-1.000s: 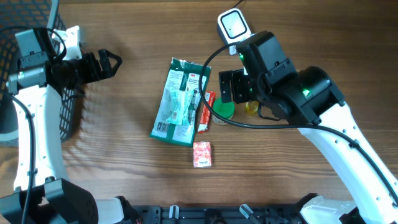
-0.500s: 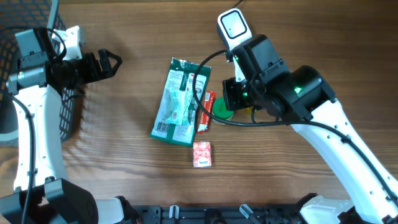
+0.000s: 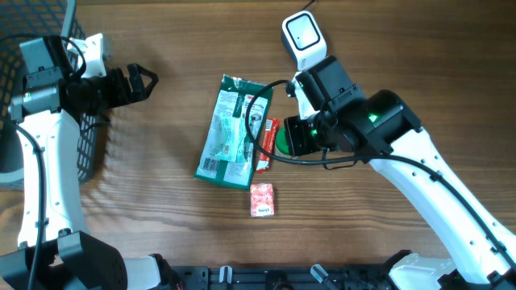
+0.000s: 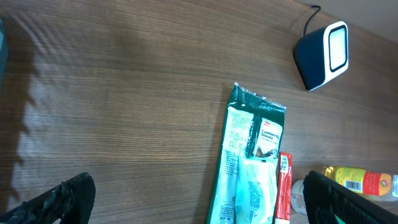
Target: Scan the item barcode
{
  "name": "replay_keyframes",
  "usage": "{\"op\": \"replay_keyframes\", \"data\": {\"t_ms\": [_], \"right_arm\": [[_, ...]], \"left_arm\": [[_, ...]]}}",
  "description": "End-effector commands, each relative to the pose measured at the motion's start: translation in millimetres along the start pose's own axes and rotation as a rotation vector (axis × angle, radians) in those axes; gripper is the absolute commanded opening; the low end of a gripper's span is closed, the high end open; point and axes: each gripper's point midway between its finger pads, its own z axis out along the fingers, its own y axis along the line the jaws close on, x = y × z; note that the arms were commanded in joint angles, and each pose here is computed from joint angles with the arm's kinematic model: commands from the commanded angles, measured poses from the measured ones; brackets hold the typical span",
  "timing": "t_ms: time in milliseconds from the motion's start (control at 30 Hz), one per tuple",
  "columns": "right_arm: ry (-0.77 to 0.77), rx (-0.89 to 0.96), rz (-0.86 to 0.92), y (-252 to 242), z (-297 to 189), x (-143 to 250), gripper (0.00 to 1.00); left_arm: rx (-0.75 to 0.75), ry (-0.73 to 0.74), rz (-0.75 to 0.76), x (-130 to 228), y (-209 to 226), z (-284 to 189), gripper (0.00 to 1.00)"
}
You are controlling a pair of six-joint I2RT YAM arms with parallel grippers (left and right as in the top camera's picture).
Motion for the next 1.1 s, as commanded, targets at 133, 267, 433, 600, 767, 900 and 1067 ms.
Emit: {"op": "replay_keyframes", "data": {"t_ms": [133, 267, 433, 600, 767, 900, 1067], "right_arm": [[0.033, -0.06, 0.003, 10.2, 4.2, 4.1, 0.04], [0.033, -0.06, 0.003, 10.2, 4.2, 4.1, 0.04], [0.033, -0.06, 0.002, 10.2, 4.2, 4.0, 0.44], [0.025, -0.063, 0.0, 11.0, 4.2, 2.1, 0.78], [0.026, -0.063, 0.0, 10.9, 4.2, 2.2, 0.94], [0.026, -0.063, 0.001, 10.9, 4.2, 2.2, 0.97], [0.022, -0.064, -0.001, 11.2, 4.2, 1.3, 0.99]], "left_arm": [[0.013, 0.0, 0.017, -1.3, -2.0, 1.2, 1.0], [0.013, 0.0, 0.017, -1.3, -2.1, 1.2, 1.0], [0.013, -0.001, 0.017, -1.4, -2.0, 1.2, 1.0], [0.013, -0.001, 0.017, -1.4, -2.0, 1.2, 1.0], [0.013, 0.0, 0.017, -1.3, -2.0, 1.2, 1.0], [0.013, -0.001, 0.017, -1.4, -2.0, 1.2, 1.0], [0.013, -0.001, 0.017, -1.4, -2.1, 1.2, 1.0]]}}
